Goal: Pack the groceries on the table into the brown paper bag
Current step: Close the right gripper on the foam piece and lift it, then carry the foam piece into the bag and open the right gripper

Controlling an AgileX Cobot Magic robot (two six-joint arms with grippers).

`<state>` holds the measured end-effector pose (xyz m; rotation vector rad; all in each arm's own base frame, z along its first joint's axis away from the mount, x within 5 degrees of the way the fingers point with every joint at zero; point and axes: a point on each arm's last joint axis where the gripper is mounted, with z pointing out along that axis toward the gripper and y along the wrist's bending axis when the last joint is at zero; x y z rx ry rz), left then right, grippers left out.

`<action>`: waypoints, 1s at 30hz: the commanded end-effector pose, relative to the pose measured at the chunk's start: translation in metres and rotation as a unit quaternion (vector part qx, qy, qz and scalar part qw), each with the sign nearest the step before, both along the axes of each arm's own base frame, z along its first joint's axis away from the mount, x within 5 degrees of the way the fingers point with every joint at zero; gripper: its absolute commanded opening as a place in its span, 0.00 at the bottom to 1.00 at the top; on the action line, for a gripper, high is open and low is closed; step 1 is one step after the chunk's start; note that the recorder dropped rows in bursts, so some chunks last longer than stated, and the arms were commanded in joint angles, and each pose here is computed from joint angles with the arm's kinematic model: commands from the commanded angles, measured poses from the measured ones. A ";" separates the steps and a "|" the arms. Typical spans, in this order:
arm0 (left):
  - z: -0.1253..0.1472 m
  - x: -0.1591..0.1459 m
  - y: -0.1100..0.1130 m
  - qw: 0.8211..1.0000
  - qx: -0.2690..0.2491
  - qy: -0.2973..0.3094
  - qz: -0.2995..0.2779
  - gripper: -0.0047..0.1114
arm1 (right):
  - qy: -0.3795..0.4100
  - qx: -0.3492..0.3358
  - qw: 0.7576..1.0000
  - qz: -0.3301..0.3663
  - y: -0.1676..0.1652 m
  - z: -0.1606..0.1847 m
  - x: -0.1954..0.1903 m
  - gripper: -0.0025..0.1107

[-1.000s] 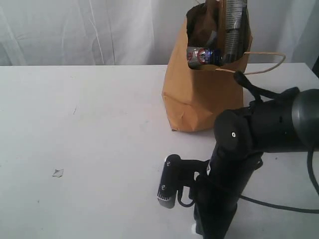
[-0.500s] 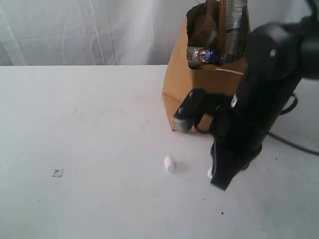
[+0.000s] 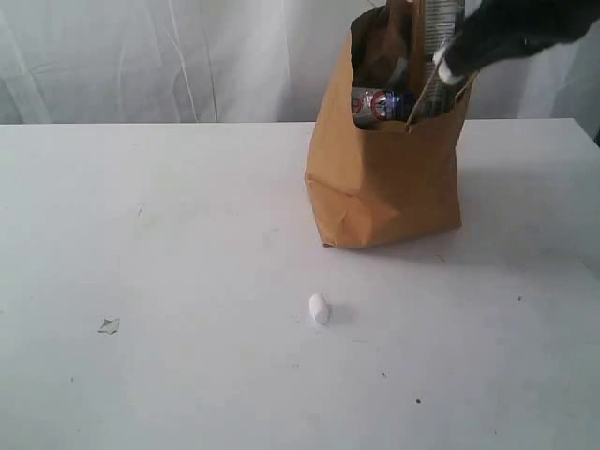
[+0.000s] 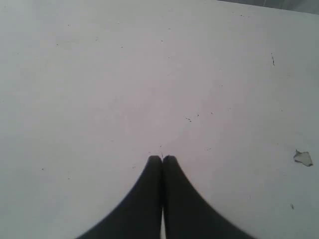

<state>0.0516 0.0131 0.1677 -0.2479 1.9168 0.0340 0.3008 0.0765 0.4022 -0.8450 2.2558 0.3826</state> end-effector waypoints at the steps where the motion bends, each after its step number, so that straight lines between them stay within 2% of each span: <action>1: -0.001 0.000 0.000 1.000 0.003 0.003 0.000 0.04 | -0.053 0.062 0.996 -0.046 -0.013 0.013 0.024 0.02; 9: -0.001 0.000 0.000 1.000 0.003 0.003 0.000 0.04 | -0.083 0.124 0.989 -0.012 -0.002 -0.018 0.071 0.02; 14: -0.001 0.000 0.000 1.000 0.003 0.003 0.000 0.04 | -0.071 0.125 0.989 -0.023 -0.002 -0.034 0.085 0.02; 19: -0.001 0.000 0.000 1.000 0.003 0.003 0.000 0.04 | -0.057 0.127 0.990 -0.007 0.000 -0.032 0.079 0.02; 25: -0.001 0.000 0.000 1.000 0.003 0.003 0.000 0.04 | -0.015 0.127 0.990 0.053 0.005 -0.020 0.052 0.02; 30: -0.001 0.000 0.000 1.000 0.003 0.003 0.000 0.04 | -0.024 0.117 0.991 0.054 0.004 -0.014 0.048 0.02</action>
